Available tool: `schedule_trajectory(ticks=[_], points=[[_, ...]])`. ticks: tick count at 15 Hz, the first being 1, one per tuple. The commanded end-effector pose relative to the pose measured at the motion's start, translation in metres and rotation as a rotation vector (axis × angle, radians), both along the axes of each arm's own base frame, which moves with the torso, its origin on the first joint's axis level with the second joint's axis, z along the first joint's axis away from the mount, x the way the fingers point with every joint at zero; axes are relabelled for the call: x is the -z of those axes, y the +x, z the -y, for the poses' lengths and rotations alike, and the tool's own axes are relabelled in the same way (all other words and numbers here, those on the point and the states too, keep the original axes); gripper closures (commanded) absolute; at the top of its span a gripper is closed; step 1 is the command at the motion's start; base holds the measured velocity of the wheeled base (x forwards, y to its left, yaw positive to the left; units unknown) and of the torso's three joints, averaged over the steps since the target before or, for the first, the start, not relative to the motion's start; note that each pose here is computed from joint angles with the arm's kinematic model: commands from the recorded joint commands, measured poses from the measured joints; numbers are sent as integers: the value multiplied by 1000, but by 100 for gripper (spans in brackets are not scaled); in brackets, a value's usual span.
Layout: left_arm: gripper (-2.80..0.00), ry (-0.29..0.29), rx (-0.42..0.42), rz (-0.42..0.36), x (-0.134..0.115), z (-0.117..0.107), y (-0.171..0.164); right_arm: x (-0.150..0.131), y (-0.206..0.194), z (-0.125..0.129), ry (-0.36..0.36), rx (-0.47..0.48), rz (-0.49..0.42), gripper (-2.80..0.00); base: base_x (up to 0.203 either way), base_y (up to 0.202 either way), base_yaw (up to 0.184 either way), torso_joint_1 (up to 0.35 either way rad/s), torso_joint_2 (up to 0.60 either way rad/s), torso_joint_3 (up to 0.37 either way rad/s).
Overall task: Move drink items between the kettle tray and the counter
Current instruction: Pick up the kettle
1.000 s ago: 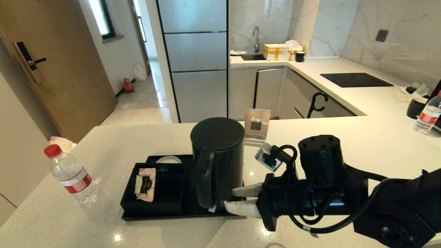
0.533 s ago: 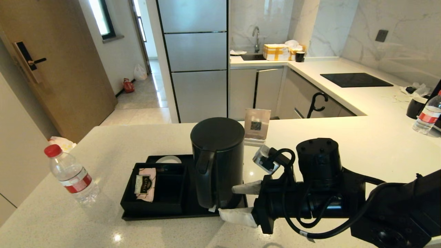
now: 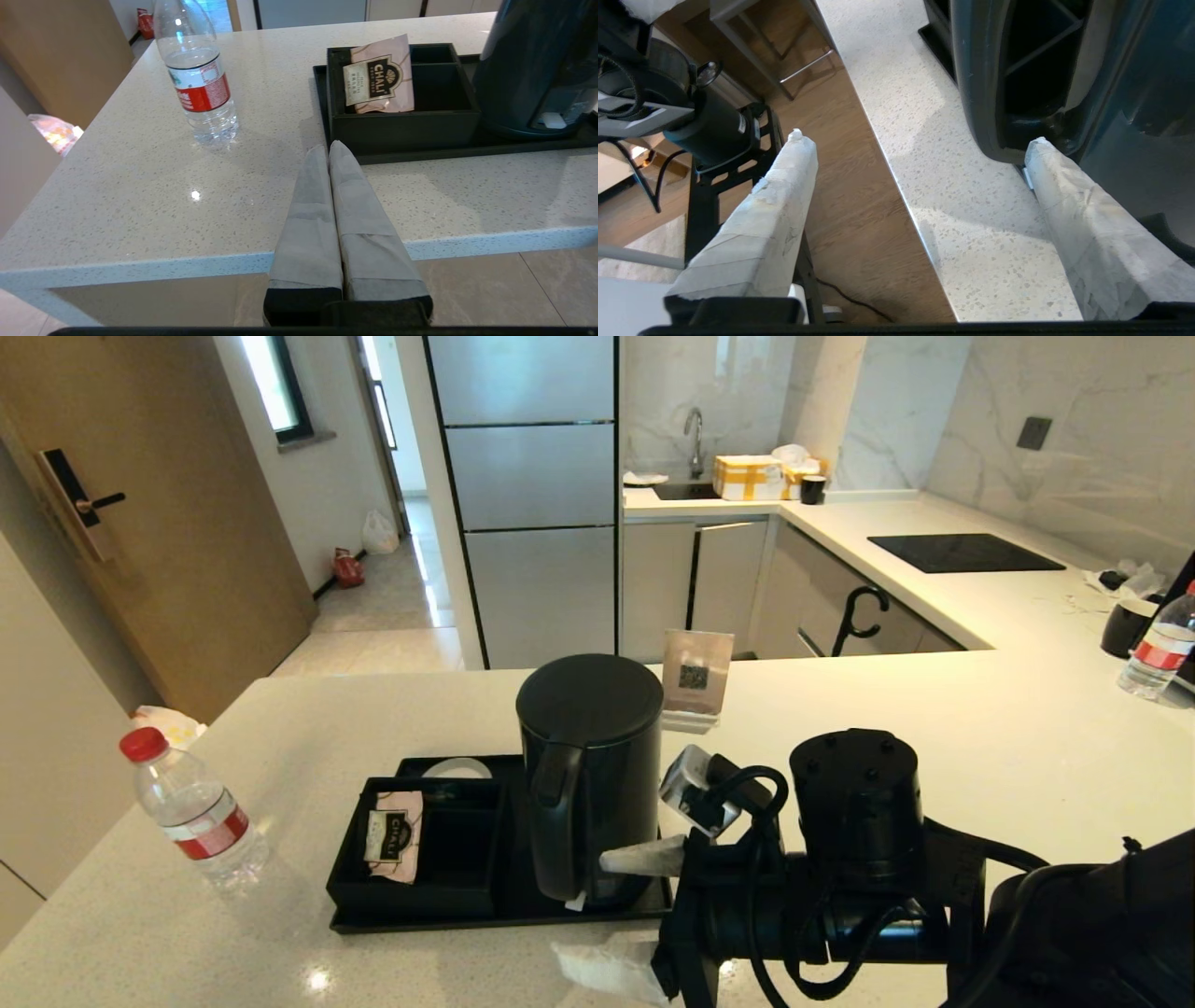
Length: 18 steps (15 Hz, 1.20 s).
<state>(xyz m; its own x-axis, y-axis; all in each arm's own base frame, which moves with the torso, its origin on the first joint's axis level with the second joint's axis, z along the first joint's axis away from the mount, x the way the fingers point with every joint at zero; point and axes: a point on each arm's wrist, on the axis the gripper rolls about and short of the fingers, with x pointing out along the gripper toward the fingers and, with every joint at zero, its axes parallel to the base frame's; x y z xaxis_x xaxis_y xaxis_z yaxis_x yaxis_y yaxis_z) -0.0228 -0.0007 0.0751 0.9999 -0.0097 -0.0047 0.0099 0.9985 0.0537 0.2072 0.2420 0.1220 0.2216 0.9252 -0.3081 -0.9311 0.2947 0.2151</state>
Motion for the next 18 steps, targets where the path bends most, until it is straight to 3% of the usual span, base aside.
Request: schedule_trajectory(ticks=[1,4,11,18], points=[[0,0,0,1,0,0,0,-1,-3,-11,13,-17,20,-280,0,0,0,0,0,0],[0,0,0,0,0,0,0,-1,-2,-13,17,-10,26,-280,0,0,0,0,0,0],[0,0,0,0,0,0,0,21,-5,-48,77,165,164,-280,0,0,0,0,0,0],[0,0,0,0,0,0,0,26,-4,-56,89,232,199,-280,0,0,0,0,0,0]])
